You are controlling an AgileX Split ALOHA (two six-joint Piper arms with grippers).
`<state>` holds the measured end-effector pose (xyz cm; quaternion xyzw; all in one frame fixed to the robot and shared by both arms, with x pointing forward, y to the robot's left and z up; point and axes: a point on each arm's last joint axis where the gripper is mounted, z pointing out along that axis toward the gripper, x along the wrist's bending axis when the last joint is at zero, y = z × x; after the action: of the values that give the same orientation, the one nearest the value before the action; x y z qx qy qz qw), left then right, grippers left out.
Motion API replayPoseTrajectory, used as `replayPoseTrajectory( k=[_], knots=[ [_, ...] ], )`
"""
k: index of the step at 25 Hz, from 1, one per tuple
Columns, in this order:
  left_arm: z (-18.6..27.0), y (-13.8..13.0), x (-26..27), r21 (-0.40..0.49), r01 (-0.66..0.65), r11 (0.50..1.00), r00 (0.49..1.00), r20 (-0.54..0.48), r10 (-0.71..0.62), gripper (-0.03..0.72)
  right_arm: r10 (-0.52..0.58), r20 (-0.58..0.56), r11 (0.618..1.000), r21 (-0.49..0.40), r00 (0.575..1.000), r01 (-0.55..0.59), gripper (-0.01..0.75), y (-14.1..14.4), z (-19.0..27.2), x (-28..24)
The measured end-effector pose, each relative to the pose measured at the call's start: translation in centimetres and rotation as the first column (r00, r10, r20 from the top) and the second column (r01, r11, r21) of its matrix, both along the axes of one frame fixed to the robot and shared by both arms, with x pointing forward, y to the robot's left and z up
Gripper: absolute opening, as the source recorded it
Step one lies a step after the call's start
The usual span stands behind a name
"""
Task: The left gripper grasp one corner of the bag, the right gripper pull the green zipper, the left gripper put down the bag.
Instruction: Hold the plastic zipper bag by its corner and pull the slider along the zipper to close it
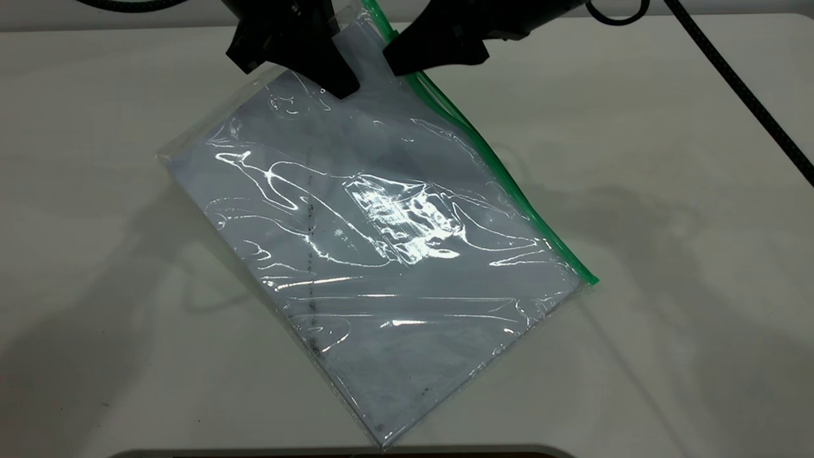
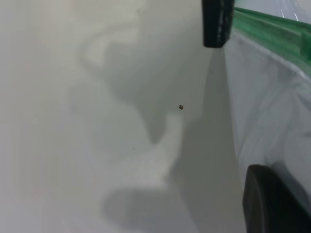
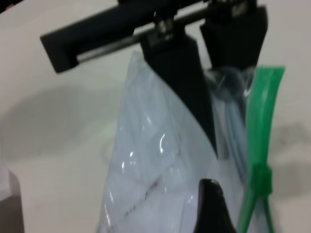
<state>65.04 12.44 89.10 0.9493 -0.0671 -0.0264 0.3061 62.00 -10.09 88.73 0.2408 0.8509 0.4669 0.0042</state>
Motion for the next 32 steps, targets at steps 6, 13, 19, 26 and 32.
replayPoseTrajectory(
  k=[6, 13, 19, 26, 32],
  knots=[
    [0.0, 0.0, 0.0, 0.002, 0.002, 1.0, 1.0, 0.001, -0.002, 0.061, -0.027, 0.008, 0.999, 0.03, 1.0, 0.027, 0.532, 0.1, 0.3, 0.3],
    [0.0, 0.0, 0.0, 0.002, 0.002, 1.0, 1.0, 0.001, -0.002, 0.062, -0.01, 0.002, 0.999, 0.047, 1.0, 0.01, 0.396, 0.2, 0.4, 0.1],
    [0.0, 0.0, 0.0, 0.003, -0.006, 1.0, 1.0, -0.005, 0.006, 0.062, 0.007, -0.003, 0.999, 0.051, 1.0, -0.007, 0.25, 0.3, 0.4, -0.1],
    [0.0, 0.0, 0.0, 0.004, -0.01, 1.0, 1.0, -0.007, 0.01, 0.063, 0.007, -0.02, 0.999, 0.05, 1.0, -0.006, 0.265, 0.3, -0.2, -0.1],
    [0.0, 0.0, 0.0, 0.004, -0.01, 1.0, 1.0, -0.008, 0.01, 0.064, -0.006, -0.039, 0.998, 0.06, 0.999, 0.008, 0.277, 0.3, -0.6, 0.0]
  ],
)
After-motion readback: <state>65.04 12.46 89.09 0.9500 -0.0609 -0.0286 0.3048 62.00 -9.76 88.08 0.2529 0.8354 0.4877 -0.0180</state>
